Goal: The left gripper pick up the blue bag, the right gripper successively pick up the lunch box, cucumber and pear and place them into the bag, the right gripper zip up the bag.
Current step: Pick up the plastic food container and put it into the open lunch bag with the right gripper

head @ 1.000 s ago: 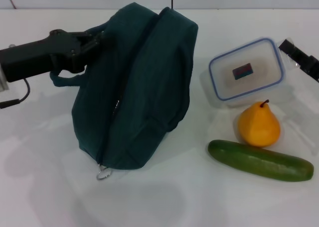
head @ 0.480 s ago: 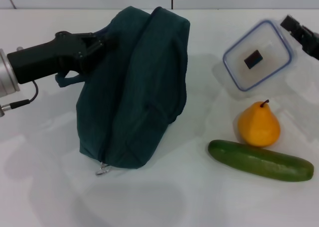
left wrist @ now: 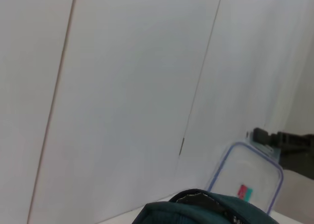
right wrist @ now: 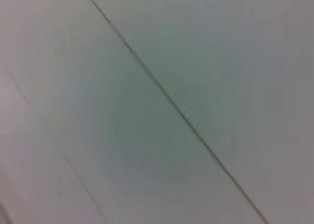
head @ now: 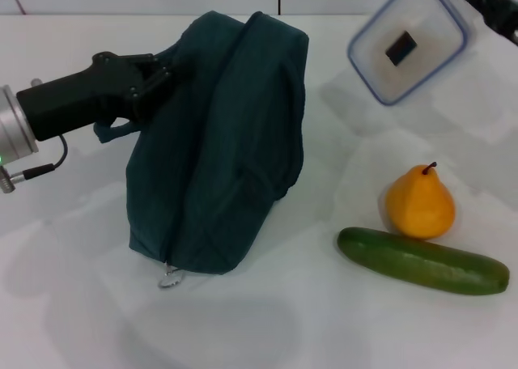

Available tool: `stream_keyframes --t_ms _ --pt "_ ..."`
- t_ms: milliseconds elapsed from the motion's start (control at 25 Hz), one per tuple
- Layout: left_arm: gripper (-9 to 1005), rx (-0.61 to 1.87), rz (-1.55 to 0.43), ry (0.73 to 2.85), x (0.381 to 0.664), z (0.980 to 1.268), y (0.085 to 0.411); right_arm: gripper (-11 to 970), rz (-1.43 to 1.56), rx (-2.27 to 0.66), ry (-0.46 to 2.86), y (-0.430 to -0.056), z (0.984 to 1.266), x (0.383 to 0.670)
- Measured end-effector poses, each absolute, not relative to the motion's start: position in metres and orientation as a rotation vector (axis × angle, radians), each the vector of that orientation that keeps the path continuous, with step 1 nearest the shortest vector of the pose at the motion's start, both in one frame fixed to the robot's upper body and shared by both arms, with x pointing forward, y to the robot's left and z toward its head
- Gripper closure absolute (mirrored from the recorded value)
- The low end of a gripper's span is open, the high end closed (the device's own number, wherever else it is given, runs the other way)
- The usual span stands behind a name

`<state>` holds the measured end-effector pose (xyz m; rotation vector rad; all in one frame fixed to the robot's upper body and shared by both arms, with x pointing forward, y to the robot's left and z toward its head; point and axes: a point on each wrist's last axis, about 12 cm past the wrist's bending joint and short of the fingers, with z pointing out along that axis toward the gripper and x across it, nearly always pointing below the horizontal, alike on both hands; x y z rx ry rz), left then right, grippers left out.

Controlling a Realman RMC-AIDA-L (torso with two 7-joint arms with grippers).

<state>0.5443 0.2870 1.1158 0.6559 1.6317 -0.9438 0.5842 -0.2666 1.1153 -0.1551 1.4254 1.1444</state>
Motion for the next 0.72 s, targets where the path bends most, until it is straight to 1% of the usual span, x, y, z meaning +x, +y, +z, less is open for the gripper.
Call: stream_keyframes --t_ms 200,320,440,720 --pt "950 0.669 -0.925 1.621 0.544 1.115 0.288 861 1.223 -0.225 1.374 -0.244 1.141 0.604" --pt "950 0.669 -0.922 1.621 0.543 1.114 0.288 861 1.282 -0.285 1.323 -0.226 1.161 0.614" --pt "950 0.669 -0.921 1.621 0.542 1.113 0.288 863 1.321 -0.368 1.272 -0.206 1.181 0.620" --pt "950 0.692 -0.923 1.610 0.543 1.114 0.285 864 1.373 -0.504 1.222 -0.163 1.215 0.636"
